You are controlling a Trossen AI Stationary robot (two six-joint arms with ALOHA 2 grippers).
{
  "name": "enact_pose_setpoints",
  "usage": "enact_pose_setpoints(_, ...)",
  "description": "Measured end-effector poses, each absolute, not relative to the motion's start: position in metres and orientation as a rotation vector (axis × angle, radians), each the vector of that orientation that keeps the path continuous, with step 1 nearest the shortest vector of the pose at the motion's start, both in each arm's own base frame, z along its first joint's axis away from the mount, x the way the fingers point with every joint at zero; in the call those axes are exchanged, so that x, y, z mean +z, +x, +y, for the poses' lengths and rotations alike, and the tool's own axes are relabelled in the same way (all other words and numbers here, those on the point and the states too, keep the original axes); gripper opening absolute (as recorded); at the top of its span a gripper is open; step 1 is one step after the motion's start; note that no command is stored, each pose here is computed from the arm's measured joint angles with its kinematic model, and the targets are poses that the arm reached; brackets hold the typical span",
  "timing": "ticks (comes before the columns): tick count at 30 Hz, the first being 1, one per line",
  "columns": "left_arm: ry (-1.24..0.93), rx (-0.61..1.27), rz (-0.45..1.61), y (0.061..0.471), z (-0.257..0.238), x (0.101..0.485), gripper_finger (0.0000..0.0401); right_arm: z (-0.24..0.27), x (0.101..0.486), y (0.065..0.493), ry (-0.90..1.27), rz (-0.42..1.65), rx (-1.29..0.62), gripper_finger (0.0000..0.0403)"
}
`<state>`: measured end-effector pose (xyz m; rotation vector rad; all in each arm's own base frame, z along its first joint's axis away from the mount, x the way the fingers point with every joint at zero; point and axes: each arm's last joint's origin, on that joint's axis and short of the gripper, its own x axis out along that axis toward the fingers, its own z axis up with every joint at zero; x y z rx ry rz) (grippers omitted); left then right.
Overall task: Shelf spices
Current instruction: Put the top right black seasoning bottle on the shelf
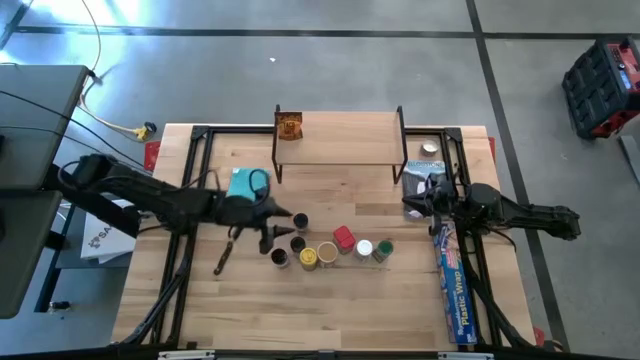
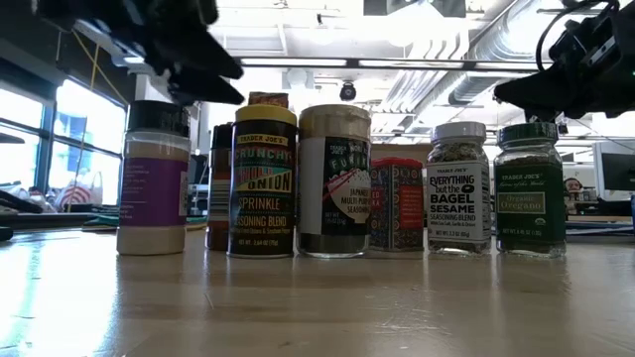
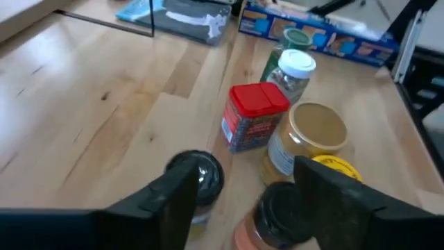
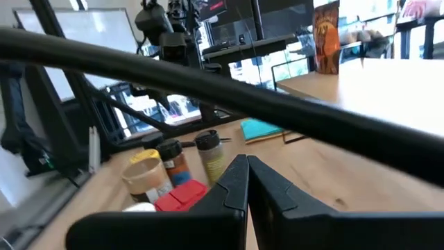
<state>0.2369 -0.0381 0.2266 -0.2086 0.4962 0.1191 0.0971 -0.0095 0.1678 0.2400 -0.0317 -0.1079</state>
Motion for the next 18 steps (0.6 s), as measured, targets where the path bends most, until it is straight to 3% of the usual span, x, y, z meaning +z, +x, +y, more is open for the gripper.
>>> enact_pose_setpoints(11,-0.024,0.189,0.748,0.285,-0.035,0.223,0.0255,-0.009,0.168,0.097,0.339,-0.033,-0.097,0.0000)
enact_pose_setpoints(18,-0.078,0.230,0.835,0.296,-0.021,0.205,0.0255,-0.009,0.167,0.097,0.339,-0.031,-0.095,0.0000)
